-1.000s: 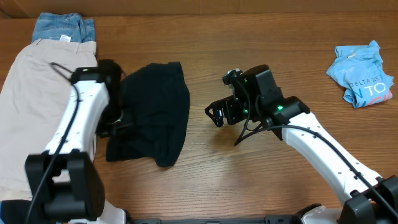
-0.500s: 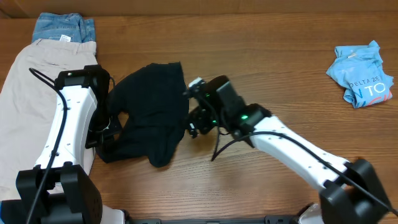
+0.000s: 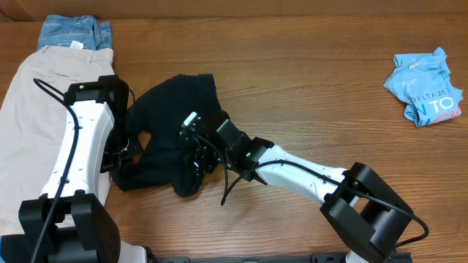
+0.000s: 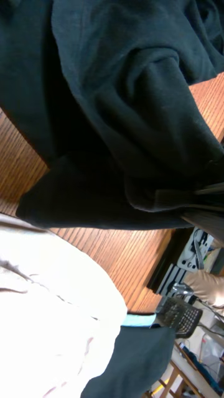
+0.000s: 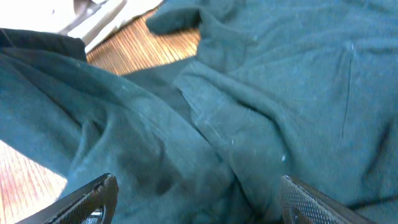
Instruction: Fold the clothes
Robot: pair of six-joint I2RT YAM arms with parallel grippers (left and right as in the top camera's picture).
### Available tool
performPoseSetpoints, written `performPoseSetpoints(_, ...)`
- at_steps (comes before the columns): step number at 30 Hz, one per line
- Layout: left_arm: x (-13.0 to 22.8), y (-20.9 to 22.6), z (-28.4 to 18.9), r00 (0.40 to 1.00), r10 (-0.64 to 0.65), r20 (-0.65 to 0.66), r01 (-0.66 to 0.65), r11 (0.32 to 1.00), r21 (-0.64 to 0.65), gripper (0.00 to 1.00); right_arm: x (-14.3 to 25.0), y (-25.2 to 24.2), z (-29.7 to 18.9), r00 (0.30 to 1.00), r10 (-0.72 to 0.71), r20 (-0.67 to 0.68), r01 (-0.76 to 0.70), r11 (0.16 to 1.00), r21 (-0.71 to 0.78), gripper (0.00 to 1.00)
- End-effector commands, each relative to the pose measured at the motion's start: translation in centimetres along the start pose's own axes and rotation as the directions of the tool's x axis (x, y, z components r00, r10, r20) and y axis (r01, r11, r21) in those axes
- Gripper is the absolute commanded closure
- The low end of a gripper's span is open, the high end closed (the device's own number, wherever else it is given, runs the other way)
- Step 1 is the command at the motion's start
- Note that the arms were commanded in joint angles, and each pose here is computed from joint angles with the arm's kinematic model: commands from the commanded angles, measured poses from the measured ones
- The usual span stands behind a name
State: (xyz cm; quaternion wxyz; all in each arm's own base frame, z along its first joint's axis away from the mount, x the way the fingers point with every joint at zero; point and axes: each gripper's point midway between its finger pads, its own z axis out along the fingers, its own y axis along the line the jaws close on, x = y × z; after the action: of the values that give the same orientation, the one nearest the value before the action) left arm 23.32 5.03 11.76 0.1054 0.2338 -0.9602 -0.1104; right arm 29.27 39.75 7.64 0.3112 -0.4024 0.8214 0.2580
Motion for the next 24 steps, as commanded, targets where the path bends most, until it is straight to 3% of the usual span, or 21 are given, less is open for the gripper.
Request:
performPoseSetpoints(1,-0.2,0.0,-0.6,1.000,-0.014,0.028,0.014,1.000,0.010,0.95,-0.9,-0.7,0.1,1.000,-0.014,0.018,0.013,0.998,0.054,0.15)
performPoseSetpoints(8,-0.6,-0.2,-0.7,0.999,-0.018,0.044,0.017,1.000,0.018,0.94,5.0,-1.4,2.1,0.984,0.028,-0.174,-0.018,0.998,0.058,0.11)
performPoseSetpoints(14,-0.6,-0.2,-0.7,0.999,-0.017,0.044,0.017,1.000,0.018,0.93,5.5,-1.5,2.4,0.981,0.031,-0.189,-0.020,0.998,0.061,0.10)
performPoseSetpoints(18,-0.7,-0.2,-0.7,0.999,-0.018,0.046,0.017,1.000,0.018,0.93,6.1,-2.1,2.2,0.976,0.047,-0.211,-0.031,0.997,0.075,0.23)
performPoseSetpoints(24,-0.8,-0.2,-0.7,0.999,-0.015,0.051,0.014,1.000,0.020,0.93,5.9,-3.6,1.9,0.976,0.081,-0.200,-0.062,0.993,0.099,0.57)
